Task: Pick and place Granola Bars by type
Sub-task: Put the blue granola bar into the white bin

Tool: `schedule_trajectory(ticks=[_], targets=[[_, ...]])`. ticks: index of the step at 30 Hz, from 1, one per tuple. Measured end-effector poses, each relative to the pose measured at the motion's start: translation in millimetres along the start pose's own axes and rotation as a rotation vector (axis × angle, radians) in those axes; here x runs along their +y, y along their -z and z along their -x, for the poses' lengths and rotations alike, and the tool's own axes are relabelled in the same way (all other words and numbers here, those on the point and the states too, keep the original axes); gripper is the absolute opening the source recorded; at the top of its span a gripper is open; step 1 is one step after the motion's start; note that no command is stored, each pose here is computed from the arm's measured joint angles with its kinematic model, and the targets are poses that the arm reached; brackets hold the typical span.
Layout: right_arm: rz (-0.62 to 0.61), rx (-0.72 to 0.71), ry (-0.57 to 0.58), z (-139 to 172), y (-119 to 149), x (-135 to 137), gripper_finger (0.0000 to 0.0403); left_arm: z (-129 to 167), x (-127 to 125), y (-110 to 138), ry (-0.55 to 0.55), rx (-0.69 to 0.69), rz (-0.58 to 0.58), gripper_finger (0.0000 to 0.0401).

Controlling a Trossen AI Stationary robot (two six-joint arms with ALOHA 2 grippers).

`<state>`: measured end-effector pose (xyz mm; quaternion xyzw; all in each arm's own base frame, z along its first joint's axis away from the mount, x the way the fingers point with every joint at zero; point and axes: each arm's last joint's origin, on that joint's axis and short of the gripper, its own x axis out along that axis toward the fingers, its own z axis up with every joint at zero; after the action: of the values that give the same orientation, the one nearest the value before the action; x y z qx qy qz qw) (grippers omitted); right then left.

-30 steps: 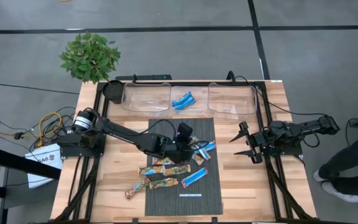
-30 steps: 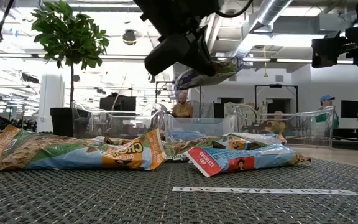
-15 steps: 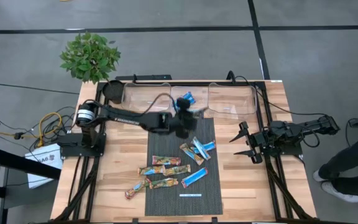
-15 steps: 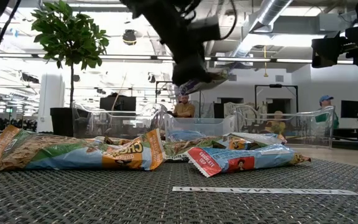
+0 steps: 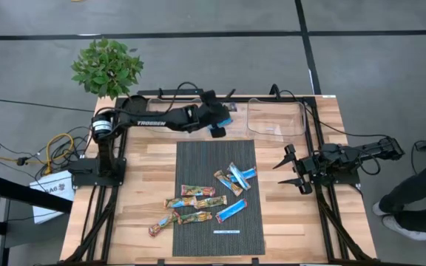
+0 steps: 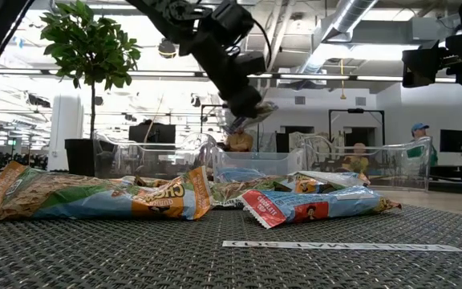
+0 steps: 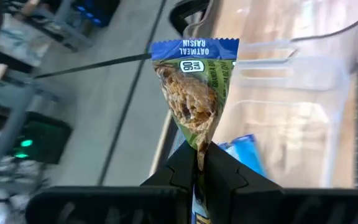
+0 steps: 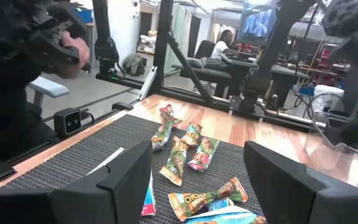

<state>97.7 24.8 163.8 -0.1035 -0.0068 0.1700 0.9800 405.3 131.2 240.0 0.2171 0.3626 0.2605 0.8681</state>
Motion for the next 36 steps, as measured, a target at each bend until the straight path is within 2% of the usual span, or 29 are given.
schedule_trajectory(ticks=[13, 23, 36], targets=[[0.0, 0.001, 0.0, 0, 0, 0, 0.0249, -4, -3, 5, 0.069, 0.022, 0.073, 0.0012], [0.0, 0.0, 0.0, 0, 0, 0, 0.0249, -42, -19, 24, 0.06, 0.062, 0.062, 0.0012], [0.0, 0.0, 0.0, 0, 0, 0, 0.0249, -48, -20, 32, 0.061, 0.108, 0.145, 0.0016]])
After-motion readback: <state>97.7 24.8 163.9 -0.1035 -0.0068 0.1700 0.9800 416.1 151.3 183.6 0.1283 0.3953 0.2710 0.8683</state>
